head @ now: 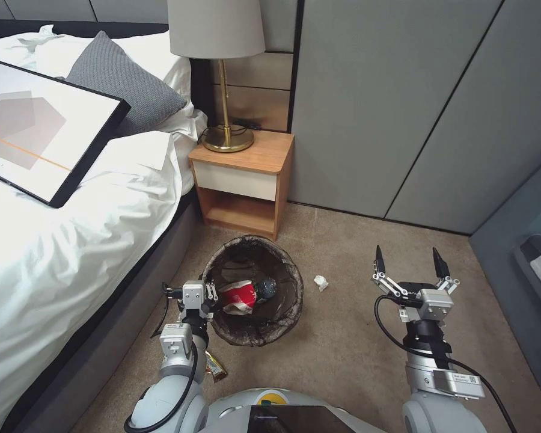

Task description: Pick up the trash bin, then pick up the garbage from the floor and place it into the trash bin.

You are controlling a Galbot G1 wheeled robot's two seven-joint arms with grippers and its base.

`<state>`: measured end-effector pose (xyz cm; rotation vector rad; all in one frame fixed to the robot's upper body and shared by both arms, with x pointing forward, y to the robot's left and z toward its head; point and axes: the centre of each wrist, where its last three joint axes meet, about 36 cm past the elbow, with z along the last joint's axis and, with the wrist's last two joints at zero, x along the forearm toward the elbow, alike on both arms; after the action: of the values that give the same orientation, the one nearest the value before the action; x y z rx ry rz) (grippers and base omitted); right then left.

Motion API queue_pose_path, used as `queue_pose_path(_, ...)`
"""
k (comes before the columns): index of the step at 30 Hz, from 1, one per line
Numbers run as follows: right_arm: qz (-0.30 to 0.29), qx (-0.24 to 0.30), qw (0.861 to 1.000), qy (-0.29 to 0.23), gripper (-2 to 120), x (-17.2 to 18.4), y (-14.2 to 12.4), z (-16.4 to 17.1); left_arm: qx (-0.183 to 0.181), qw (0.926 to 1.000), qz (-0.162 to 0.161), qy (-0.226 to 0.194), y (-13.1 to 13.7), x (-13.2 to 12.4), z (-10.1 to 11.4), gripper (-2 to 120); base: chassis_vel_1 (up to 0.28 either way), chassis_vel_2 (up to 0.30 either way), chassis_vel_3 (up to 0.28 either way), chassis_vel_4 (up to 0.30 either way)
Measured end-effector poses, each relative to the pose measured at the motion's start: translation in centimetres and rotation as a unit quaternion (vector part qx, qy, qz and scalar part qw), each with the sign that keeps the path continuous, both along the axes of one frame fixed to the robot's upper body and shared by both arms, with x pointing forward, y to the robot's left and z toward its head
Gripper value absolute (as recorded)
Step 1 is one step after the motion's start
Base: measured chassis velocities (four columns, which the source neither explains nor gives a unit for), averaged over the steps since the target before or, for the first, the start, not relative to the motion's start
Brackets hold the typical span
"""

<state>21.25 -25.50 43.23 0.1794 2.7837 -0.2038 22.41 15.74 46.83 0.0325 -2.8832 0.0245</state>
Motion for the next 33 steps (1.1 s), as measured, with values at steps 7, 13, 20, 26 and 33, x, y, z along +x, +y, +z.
queue_pose_path(7, 0.001, 0.002, 1.0, -0.001, 100, 0.04, 0.01, 0.02, 0.0, 1.0, 0.0, 0.0, 0.0, 0.02, 0.01, 3, 0.0, 0.0, 0.0, 0.0)
queue_pose_path(13, 0.001, 0.002, 1.0, 0.0, 100, 0.04, 0.02, 0.01, 0.0, 1.0, 0.0, 0.0, 0.0, 0.01, 0.01, 3, 0.0, 0.0, 0.0, 0.0)
queue_pose_path(20, 0.002, 0.002, 1.0, 0.0, 100, 0.03, 0.04, 0.0, 0.0, 1.0, 0.0, 0.0, 0.0, 0.01, 0.0, 3, 0.0, 0.0, 0.0, 0.0)
queue_pose_path(26, 0.004, 0.002, 1.0, 0.0, 100, 0.07, 0.04, 0.01, 0.0, 1.0, 0.0, 0.0, 0.0, 0.01, 0.0, 3, 0.0, 0.0, 0.0, 0.0)
queue_pose_path(33, 0.006, 0.001, 1.0, 0.0, 100, 0.1, 0.02, 0.08, 0.0, 1.0, 0.0, 0.0, 0.0, 0.02, 0.01, 3, 0.0, 0.0, 0.0, 0.0)
